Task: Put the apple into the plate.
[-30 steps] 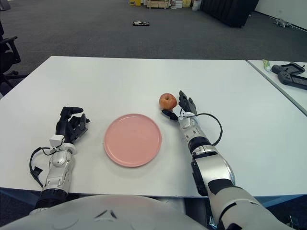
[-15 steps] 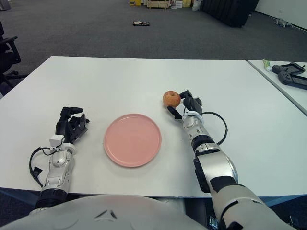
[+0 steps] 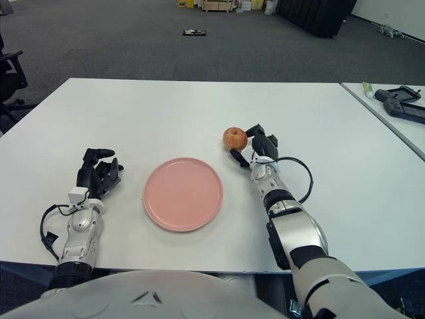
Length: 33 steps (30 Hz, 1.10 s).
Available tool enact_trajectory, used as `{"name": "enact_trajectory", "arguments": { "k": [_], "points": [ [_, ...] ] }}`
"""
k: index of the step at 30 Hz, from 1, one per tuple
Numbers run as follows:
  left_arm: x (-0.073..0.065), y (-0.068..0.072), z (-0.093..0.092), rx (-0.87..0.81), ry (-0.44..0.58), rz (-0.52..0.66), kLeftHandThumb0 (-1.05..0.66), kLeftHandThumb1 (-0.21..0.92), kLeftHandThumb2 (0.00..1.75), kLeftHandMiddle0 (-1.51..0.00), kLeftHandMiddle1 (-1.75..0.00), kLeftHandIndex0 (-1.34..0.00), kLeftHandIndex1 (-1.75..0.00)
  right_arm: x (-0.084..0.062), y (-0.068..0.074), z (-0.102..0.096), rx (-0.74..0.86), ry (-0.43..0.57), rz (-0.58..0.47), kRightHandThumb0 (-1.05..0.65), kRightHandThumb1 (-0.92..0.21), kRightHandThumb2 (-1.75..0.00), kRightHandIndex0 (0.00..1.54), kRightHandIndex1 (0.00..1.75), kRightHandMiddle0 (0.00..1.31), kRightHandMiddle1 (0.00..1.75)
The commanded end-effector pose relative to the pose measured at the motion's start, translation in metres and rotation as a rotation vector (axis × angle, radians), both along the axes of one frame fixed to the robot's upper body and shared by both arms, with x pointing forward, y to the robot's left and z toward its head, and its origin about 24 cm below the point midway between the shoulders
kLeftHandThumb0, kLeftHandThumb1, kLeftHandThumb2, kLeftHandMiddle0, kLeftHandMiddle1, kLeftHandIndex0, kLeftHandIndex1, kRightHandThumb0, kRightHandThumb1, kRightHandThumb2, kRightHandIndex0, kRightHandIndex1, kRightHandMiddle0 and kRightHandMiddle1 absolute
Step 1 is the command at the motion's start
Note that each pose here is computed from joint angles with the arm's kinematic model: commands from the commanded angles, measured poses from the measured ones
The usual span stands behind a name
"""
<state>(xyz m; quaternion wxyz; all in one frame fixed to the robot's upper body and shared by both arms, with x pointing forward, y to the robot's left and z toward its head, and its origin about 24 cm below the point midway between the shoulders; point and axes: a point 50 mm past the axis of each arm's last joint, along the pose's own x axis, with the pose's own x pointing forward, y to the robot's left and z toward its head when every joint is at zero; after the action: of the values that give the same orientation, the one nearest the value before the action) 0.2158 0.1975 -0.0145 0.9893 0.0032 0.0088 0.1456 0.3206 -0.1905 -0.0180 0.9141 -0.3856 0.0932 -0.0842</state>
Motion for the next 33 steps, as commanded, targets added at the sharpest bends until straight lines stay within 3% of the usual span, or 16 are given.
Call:
{"name": "enact_trajectory", "arguments": {
  "k": [1,24,33],
  "points": [
    [-0.001,0.0,-0.003,-0.004,0.015,0.003,-0.38,0.71,0.83,-0.56,-1.58,-0.32,-1.75,-0.012,-0.003,-0.015,0.003,0.064,-0.042,-0.47,-0.34,-1.28,1.15,1.75,0.59,1.75],
    [-0.001,-0.001,-0.004,-0.006,0.007,0.004,-0.37,0.73,0.8,-0.55,-1.6,-0.31,-1.75,-0.008,0.004,-0.007,0.067,-0.038,-0.122,-0.47,-0.31,-1.32,1.27,1.75,0.61,1.75],
    [-0.001,0.0,-0.004,-0.003,0.014,0.001,-0.37,0.72,0.81,-0.56,-1.62,-0.31,-1.75,-0.006,0.012,0.006,0.127,-0.156,-0.096,-0.47,-0.31,-1.33,1.28,1.75,0.61,1.75]
  ]
}}
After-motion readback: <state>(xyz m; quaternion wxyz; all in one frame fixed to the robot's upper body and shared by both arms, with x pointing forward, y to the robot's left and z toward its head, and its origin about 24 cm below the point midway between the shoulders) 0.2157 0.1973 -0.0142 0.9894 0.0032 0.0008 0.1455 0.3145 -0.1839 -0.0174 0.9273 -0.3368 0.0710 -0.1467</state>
